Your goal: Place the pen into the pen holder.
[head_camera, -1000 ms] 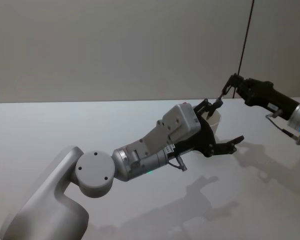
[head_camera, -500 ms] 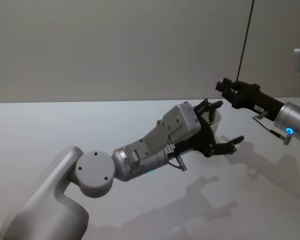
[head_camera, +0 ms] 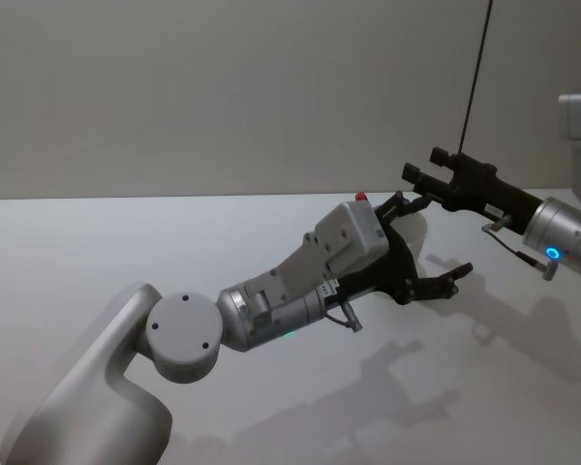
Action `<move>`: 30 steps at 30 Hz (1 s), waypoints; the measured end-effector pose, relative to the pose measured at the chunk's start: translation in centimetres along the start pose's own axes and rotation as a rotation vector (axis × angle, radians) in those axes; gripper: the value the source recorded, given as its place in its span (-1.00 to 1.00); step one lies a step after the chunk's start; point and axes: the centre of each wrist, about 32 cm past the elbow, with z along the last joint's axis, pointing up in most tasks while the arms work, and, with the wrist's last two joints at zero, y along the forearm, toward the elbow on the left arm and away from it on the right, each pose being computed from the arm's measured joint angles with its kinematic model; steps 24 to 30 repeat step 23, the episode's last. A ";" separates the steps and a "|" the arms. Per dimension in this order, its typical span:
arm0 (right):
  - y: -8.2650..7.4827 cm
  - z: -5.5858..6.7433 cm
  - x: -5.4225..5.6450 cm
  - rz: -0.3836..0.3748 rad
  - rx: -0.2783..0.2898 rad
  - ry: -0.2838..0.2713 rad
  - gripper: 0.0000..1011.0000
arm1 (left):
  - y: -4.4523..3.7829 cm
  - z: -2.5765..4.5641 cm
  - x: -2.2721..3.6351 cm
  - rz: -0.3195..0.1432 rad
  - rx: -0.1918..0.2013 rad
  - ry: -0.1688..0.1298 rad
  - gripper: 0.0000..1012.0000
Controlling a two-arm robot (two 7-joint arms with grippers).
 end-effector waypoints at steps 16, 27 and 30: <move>0.1 0.0 -0.1 0.001 0.001 0.001 0.98 | 0.00 0.00 0.00 0.000 0.000 0.000 0.98; 0.1 0.0 -0.1 0.001 0.001 0.001 0.98 | 0.00 0.00 0.00 0.000 0.000 0.000 0.98; 0.1 0.0 -0.1 0.001 0.001 0.001 0.98 | 0.00 0.00 0.00 0.000 0.000 0.000 0.98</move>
